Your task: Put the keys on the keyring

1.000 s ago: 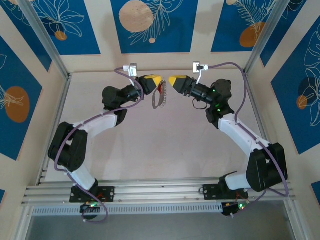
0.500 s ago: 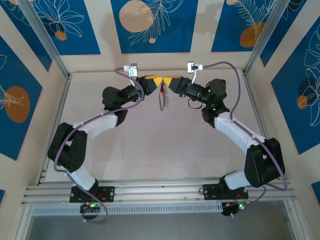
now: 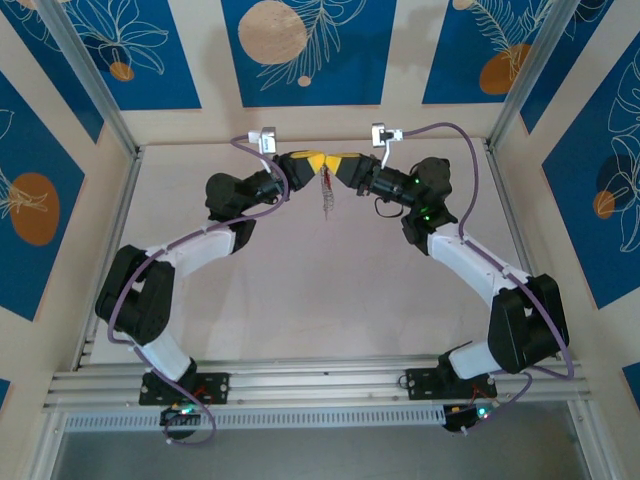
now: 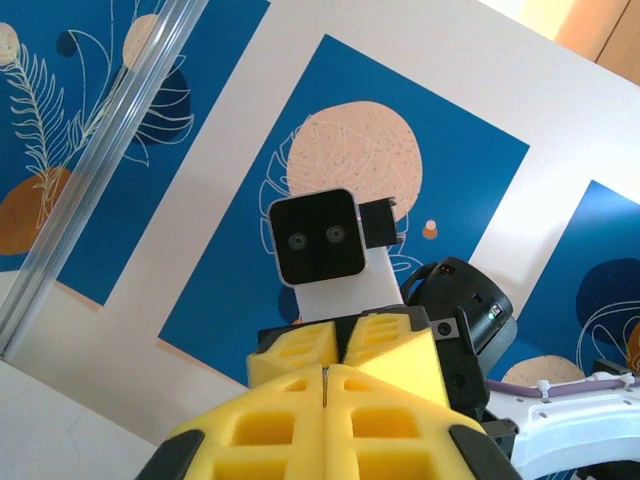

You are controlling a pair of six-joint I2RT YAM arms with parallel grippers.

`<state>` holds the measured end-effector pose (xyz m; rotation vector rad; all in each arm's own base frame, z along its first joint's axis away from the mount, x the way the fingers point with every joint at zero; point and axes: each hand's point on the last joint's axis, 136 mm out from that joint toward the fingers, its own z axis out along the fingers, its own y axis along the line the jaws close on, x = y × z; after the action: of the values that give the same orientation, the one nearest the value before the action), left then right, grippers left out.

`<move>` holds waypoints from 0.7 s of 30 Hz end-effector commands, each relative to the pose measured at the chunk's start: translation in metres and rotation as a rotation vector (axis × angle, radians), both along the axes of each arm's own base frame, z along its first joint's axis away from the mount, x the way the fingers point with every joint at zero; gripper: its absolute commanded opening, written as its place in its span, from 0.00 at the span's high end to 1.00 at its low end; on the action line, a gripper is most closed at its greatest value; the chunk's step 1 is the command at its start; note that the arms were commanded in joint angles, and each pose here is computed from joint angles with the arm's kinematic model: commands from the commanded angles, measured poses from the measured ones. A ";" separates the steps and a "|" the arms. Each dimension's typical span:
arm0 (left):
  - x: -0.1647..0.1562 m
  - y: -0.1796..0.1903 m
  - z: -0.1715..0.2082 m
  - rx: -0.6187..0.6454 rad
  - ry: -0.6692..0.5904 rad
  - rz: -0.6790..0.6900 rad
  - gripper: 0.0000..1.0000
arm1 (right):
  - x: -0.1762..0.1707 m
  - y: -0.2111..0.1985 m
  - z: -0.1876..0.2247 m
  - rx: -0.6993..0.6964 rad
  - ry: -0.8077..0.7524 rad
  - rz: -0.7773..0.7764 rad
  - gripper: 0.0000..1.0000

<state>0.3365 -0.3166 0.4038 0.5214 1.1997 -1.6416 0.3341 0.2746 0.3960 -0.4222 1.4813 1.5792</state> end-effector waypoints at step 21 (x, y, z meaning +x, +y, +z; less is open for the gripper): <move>-0.024 0.024 0.025 0.213 -0.212 0.011 0.69 | -0.006 -0.025 -0.004 -0.271 -0.082 0.093 1.00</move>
<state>0.3209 -0.2946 0.4237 0.6888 1.2214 -1.4701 0.3435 0.2508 0.3900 -0.5877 1.6153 1.4462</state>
